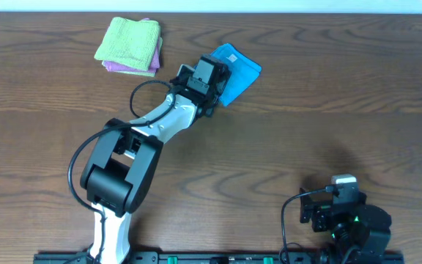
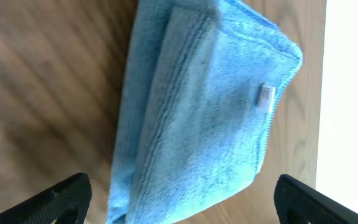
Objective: Fold the cloth
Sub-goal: 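Carry the blue cloth leftward with the left gripper over the stack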
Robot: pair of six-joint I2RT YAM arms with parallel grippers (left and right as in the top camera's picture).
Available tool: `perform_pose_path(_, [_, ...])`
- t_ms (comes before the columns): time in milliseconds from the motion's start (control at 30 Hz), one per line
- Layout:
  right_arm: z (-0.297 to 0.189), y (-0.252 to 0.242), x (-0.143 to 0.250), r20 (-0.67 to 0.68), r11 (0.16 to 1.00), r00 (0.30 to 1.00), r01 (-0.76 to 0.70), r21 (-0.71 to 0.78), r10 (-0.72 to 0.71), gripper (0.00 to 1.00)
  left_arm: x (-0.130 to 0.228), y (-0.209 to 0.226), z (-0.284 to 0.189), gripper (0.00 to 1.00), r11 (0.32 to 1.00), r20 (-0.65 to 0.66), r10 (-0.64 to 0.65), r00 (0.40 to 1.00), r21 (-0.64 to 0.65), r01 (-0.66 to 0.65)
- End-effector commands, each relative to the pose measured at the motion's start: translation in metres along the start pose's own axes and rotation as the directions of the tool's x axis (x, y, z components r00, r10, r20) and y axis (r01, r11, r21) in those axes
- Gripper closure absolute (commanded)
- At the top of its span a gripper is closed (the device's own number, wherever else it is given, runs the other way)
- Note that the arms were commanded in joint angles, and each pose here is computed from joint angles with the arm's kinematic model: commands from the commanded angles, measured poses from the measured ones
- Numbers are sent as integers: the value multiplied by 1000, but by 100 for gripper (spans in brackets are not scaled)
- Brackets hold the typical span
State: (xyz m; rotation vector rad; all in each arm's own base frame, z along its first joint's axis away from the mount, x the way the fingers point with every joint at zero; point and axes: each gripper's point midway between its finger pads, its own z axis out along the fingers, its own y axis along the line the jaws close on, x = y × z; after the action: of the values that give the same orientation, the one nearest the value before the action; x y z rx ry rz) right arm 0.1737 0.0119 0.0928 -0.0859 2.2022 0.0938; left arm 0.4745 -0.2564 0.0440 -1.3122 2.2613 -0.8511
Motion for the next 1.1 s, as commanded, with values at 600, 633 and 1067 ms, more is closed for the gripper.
perform_pose_path(600, [0,-1,1,1,1000,1000,-12,4,12,1,-8,40,58,5,995,44,94,995,-26,-93])
perform_pose_path(633, [0,-1,1,2,1000,1000,-12,4,12,1,-8,40,59,4,995,44,94,995,-27,-93])
perform_pose_path(1067, [0,-1,1,2,1000,1000,-12,4,12,1,-11,33,58,94,996,49,88,995,1,-88])
